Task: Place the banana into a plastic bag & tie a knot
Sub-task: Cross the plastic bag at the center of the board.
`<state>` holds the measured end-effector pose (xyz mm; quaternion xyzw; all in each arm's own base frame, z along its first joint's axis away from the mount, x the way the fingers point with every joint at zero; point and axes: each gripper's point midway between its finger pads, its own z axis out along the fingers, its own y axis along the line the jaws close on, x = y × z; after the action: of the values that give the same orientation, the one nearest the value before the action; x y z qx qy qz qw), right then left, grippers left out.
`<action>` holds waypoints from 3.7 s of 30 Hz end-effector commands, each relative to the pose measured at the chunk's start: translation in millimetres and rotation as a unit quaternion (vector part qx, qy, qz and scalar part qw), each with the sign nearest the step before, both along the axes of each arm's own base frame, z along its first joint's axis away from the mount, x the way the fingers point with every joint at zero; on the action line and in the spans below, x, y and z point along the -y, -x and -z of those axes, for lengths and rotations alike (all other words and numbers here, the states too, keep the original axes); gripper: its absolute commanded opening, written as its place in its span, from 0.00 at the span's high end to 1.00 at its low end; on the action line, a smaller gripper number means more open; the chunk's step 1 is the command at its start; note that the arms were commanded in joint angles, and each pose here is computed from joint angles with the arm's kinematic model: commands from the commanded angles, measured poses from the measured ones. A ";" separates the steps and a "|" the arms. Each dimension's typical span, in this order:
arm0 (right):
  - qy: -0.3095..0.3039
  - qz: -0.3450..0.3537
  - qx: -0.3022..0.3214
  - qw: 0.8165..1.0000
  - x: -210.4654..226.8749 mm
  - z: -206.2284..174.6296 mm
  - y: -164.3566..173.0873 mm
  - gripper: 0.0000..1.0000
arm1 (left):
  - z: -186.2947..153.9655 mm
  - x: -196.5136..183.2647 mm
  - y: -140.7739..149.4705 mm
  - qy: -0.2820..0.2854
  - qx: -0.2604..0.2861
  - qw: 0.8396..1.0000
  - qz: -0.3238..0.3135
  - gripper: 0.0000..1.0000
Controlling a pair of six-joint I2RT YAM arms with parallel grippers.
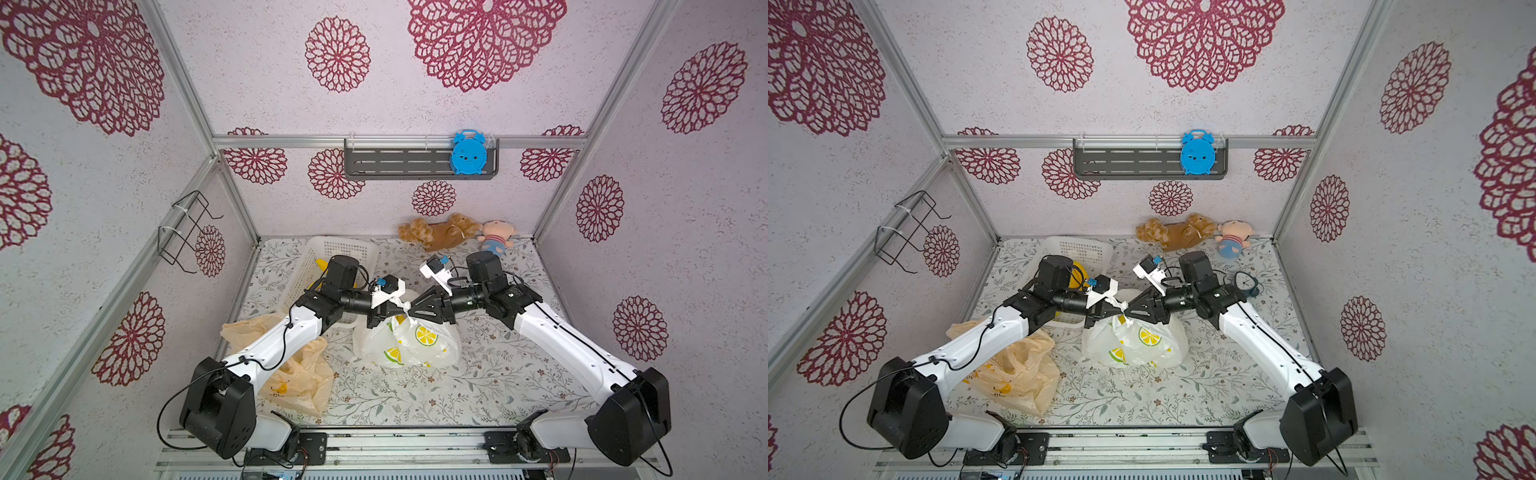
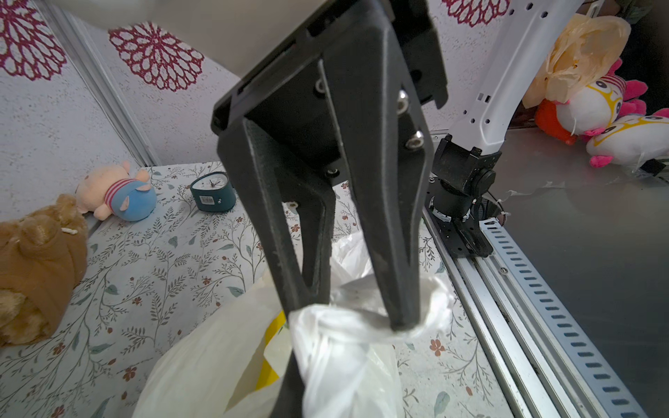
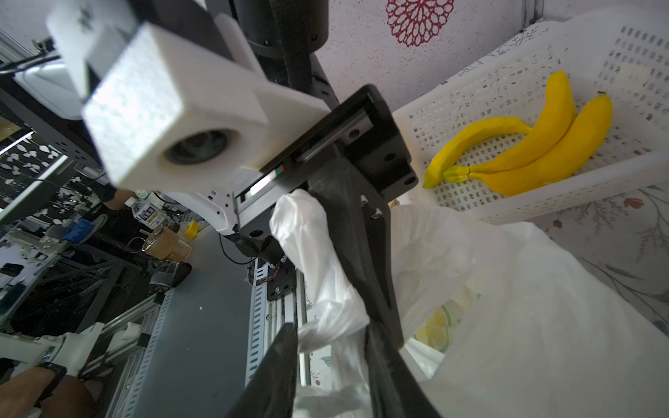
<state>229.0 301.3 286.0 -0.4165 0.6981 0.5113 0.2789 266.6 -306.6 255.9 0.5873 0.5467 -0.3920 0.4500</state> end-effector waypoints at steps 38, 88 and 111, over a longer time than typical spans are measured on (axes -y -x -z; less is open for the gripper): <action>0.078 0.055 0.004 0.995 -11.0 31.0 -28.9 1.00 | -19.3 -2.9 -23.0 0.016 0.000 0.999 -0.039 0.70; 0.078 0.192 0.046 0.977 0.6 6.1 -88.0 1.00 | -2.9 -14.7 -24.2 0.030 -0.185 0.961 -0.204 1.00; -0.050 0.221 0.033 0.973 -9.6 -37.6 -95.7 1.00 | -7.9 22.7 -13.3 0.069 -0.190 0.957 -0.206 0.98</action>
<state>327.1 308.2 275.3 -0.2591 0.7869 0.4096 0.3819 287.6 -318.3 262.3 0.3372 0.7103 -0.4298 0.4439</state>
